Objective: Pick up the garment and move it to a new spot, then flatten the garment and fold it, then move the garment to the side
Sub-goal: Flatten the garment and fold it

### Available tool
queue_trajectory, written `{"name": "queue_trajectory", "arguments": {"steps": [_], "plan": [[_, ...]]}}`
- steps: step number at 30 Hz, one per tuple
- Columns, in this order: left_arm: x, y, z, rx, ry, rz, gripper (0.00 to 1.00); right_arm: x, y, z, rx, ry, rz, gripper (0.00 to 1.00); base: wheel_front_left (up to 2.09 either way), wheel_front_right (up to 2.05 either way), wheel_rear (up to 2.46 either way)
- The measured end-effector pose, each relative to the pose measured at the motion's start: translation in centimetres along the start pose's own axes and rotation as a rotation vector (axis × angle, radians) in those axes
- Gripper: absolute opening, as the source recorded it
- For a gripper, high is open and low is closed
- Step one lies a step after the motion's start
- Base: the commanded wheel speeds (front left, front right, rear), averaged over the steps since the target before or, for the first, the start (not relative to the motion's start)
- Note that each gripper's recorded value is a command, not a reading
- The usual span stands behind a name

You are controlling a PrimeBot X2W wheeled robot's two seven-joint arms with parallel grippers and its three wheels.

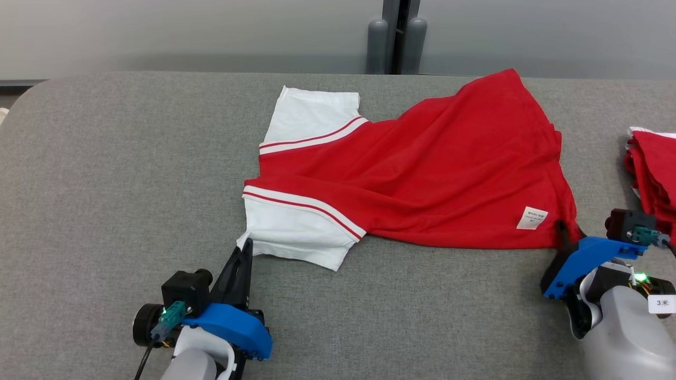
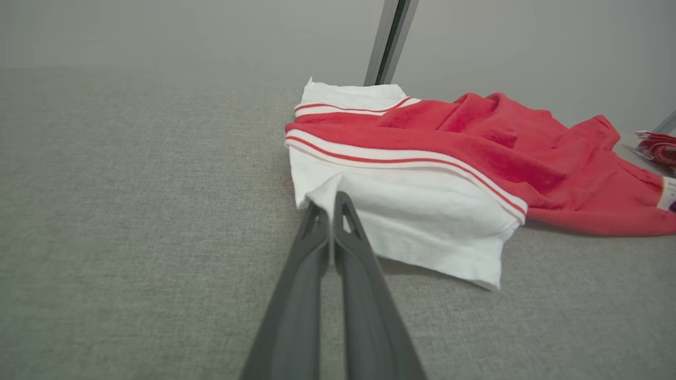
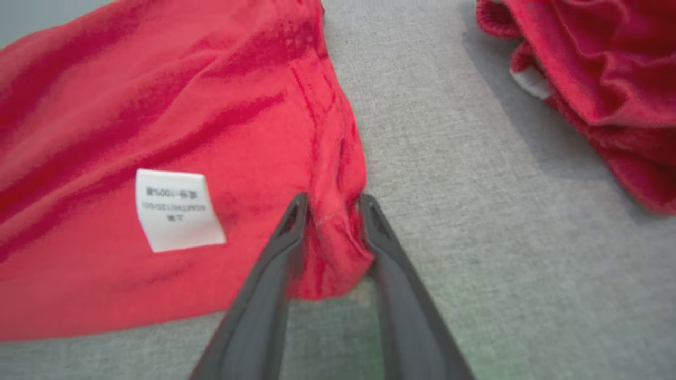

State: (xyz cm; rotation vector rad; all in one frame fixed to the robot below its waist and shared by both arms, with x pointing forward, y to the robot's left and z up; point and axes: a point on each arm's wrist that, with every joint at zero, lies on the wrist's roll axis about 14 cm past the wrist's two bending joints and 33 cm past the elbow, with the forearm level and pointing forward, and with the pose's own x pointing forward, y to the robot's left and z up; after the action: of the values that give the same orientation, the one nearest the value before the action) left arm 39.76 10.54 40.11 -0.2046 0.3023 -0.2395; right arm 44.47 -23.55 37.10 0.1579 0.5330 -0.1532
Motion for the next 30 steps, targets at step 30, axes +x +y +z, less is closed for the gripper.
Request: {"name": "queue_trajectory", "arguments": {"steps": [30], "plan": [[-11.5,-9.2,34.9,0.472,-0.949,-0.24,0.0,-25.0,0.3,27.4,-0.001,-1.057,0.182,0.0,0.0,0.0,0.0]]}}
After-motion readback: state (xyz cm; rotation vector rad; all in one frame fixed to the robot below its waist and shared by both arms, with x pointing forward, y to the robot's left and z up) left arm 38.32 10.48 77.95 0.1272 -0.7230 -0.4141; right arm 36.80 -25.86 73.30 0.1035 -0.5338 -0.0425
